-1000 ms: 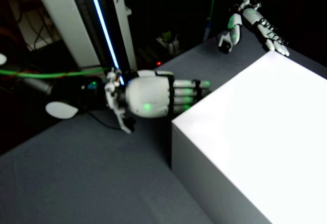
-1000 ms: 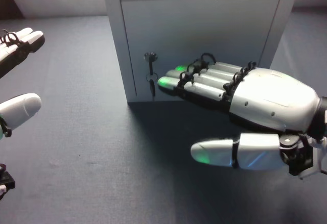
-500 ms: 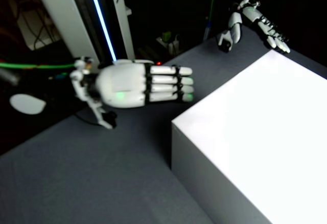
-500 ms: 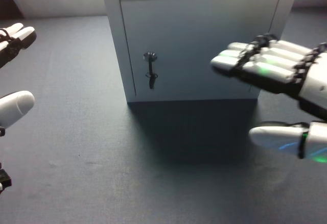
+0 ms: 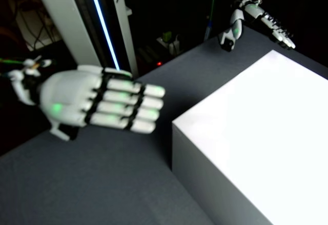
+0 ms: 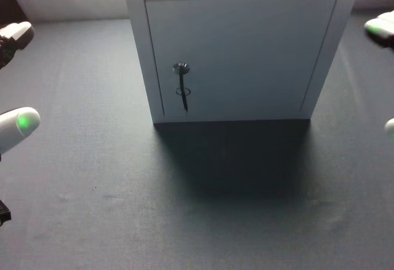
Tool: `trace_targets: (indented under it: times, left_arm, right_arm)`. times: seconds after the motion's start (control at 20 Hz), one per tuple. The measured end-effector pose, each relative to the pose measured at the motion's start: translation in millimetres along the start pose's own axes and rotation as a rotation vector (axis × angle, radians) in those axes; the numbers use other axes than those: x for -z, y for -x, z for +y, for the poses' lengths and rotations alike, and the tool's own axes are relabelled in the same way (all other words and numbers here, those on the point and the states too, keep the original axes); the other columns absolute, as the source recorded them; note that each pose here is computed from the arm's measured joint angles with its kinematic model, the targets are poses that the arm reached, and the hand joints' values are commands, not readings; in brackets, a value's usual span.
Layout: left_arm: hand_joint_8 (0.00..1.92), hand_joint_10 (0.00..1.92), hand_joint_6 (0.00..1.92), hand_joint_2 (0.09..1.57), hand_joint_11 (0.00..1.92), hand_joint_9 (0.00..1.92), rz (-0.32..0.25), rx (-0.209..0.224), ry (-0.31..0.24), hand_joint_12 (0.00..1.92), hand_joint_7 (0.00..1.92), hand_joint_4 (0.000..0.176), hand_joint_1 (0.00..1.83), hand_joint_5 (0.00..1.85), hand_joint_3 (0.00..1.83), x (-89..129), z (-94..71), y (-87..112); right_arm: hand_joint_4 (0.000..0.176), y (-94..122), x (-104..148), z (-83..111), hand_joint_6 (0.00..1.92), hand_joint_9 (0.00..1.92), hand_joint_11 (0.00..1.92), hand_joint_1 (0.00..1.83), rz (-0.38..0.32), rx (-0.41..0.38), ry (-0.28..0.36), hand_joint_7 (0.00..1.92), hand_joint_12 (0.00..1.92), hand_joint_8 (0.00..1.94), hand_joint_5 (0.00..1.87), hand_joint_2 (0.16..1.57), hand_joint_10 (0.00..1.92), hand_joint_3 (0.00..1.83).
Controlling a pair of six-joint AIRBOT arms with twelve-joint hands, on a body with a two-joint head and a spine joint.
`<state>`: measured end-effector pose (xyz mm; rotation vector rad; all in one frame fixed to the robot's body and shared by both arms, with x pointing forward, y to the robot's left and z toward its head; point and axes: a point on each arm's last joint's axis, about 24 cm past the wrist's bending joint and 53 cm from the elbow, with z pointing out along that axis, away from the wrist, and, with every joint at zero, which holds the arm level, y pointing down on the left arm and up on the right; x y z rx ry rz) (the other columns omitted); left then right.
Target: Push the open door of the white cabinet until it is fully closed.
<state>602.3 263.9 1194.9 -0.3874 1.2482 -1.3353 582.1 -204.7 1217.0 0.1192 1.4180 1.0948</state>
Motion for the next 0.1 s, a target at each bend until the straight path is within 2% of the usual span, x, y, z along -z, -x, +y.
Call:
trace_targets:
  times: [0.1]
  left_arm:
    - [0.0, 0.0, 0.0, 1.32, 0.0, 0.0, -0.003, -0.005, -0.004, 0.0, 0.0, 0.051, 0.16, 0.0, 0.0, -1.1, -1.1, 0.6]
  right_arm:
    - [0.0, 11.4, 12.5, -14.4, 0.0, 0.0, 0.0, 0.23, -0.039, 0.013, -0.057, 0.0, 0.0, 0.0, 0.0, 1.29, 0.0, 0.0]
